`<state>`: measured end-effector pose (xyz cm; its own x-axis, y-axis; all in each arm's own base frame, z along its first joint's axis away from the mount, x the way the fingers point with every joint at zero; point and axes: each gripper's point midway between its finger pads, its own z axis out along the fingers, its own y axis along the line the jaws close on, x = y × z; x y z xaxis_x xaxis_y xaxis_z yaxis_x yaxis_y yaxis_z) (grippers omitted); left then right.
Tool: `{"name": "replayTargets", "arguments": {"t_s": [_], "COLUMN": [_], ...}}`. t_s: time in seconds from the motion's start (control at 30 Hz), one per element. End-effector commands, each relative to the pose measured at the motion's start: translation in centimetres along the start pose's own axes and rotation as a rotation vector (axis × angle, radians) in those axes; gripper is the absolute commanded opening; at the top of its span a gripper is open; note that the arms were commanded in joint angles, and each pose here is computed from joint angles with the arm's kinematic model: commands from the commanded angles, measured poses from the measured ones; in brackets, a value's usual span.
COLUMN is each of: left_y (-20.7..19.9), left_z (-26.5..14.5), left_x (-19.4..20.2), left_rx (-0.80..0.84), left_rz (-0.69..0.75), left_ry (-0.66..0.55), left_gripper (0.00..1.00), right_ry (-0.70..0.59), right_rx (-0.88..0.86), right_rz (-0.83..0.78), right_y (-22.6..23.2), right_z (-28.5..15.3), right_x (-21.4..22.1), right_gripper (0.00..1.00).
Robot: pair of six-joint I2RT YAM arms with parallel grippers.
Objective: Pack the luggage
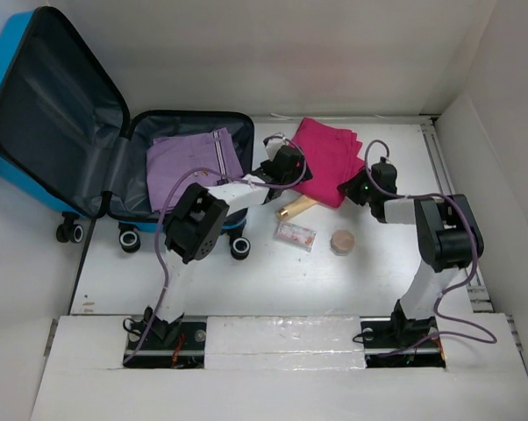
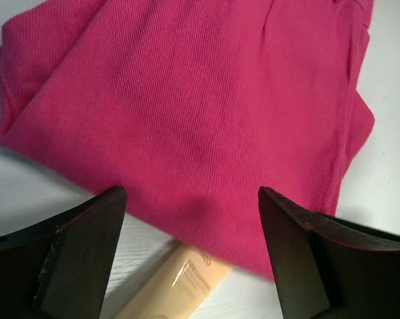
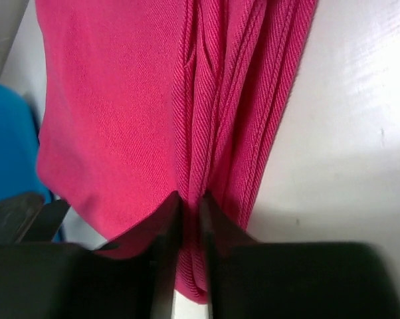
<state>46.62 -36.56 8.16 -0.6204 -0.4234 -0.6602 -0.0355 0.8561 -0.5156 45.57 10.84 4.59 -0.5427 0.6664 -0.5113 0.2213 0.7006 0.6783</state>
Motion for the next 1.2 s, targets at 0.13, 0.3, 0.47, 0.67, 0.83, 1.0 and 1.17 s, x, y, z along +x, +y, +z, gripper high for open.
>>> {"name": "replayTargets", "arguments": {"t_s": [0.13,0.3,0.47,0.67,0.83,1.0,1.17], "left_y": [-0.7,-0.3,-3.8,-7.3,-4.0,-1.0,-2.1], "left_z": [1.7,4.1,5.8,0.5,-3.8,-1.1,0.9], "left_x": [0.4,0.9,-2.8,-9.0,-8.0,-3.0,0.2], "left_rx": [0.002,-0.016,0.066,0.148,0.159,0.042,0.025], "left_rz": [-0.066,-0.077,-0.053,-0.007,-0.049,-0.062,-0.102], "left_ry": [0.040,0.054,0.022,-0.074,-0.119,0.018,0.095], "left_gripper": [0.69,0.68,0.69,0.77,0.77,0.73,0.72], "right_ry": [-0.065,-0.072,-0.103,-0.174,-0.214,-0.247,-0.265], "right_rx": [-0.189,-0.185,-0.156,-0.124,-0.139,-0.162,-0.196], "right_rz": [-0.019,-0.079,-0.129,-0.204,-0.240,-0.278,-0.310], "right_y": [5.1,5.3,5.0,5.1,5.5,6.3,7.4], "right_z": [-3.4,-5.1,-7.2,-9.8,-11.7,-13.4,-15.1], "right_x": [-1.3,-1.0,-0.6,-2.1,-2.5,-2.8,-2.7], "right_gripper": [0.41,0.51,0.57,0.59,0.59,0.59,0.59]}}
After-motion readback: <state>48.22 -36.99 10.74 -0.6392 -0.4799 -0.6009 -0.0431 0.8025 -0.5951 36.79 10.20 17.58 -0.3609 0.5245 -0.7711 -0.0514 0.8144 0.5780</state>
